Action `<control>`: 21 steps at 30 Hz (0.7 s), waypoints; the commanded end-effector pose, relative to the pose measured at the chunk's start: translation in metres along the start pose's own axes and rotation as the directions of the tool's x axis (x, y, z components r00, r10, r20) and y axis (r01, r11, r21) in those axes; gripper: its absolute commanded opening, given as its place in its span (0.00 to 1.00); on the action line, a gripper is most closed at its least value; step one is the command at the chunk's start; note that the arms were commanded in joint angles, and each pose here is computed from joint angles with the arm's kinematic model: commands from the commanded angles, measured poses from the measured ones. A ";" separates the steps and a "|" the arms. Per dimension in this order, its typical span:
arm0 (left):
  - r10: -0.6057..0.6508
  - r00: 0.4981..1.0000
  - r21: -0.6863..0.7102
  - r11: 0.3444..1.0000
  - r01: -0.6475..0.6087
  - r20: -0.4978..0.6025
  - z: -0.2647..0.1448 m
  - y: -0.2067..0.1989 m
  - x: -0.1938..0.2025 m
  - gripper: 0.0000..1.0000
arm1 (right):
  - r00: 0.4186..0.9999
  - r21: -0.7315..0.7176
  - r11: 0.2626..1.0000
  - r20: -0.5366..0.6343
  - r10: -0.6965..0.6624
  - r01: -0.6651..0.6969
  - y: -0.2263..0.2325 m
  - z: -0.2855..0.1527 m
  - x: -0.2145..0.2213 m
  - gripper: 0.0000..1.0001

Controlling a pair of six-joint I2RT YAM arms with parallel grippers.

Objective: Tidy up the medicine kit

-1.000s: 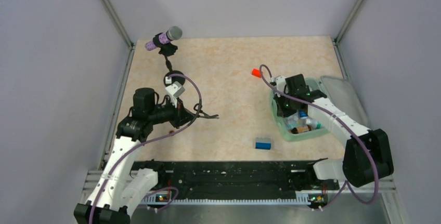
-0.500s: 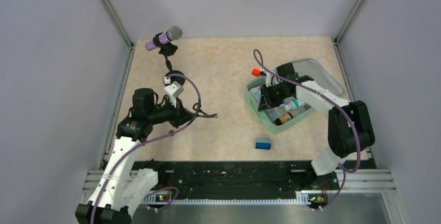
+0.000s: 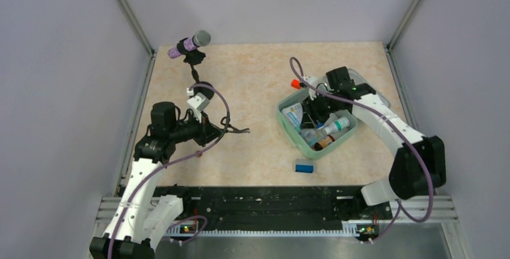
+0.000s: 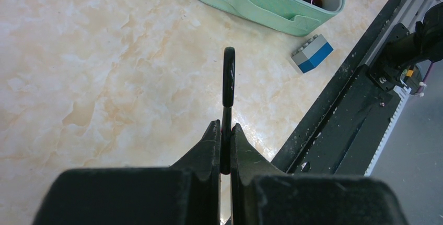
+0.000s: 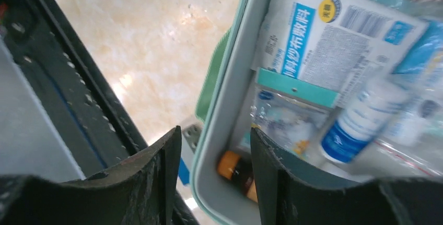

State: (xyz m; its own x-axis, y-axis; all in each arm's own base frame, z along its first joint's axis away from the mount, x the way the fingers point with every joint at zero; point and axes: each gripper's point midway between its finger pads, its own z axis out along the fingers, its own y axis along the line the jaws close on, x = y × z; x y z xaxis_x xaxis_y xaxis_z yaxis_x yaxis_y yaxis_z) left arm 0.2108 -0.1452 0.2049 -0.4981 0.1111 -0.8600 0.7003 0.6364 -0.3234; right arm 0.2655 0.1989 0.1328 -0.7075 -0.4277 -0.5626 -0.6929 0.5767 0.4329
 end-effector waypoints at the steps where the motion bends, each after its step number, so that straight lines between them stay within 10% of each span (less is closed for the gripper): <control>1: 0.045 0.998 0.023 0.999 -0.047 0.052 -0.003 -0.006 -0.010 0.00 | 0.889 0.139 0.879 -0.104 -0.446 0.457 -0.015 -0.046 0.020 0.50; 10: 0.046 0.996 0.013 0.999 -0.048 0.076 -0.006 -0.004 -0.012 0.00 | 0.637 0.101 0.640 -0.303 -0.709 0.761 -0.033 -0.063 0.082 0.48; 21: 0.043 0.996 0.015 0.999 -0.044 0.080 -0.006 -0.004 -0.011 0.00 | 0.589 -0.028 0.634 -0.340 -0.733 0.773 -0.035 -0.037 0.118 0.38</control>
State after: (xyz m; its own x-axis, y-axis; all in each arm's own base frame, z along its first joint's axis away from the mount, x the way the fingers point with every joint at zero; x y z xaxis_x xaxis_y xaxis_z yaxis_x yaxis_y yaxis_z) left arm 0.2086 -0.1419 0.2071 -0.4757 0.0919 -0.8748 0.7019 0.6390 -0.3146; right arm 0.2037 0.0958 0.0869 -0.0078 -0.9100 -0.4145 -0.9866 0.0746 -0.1452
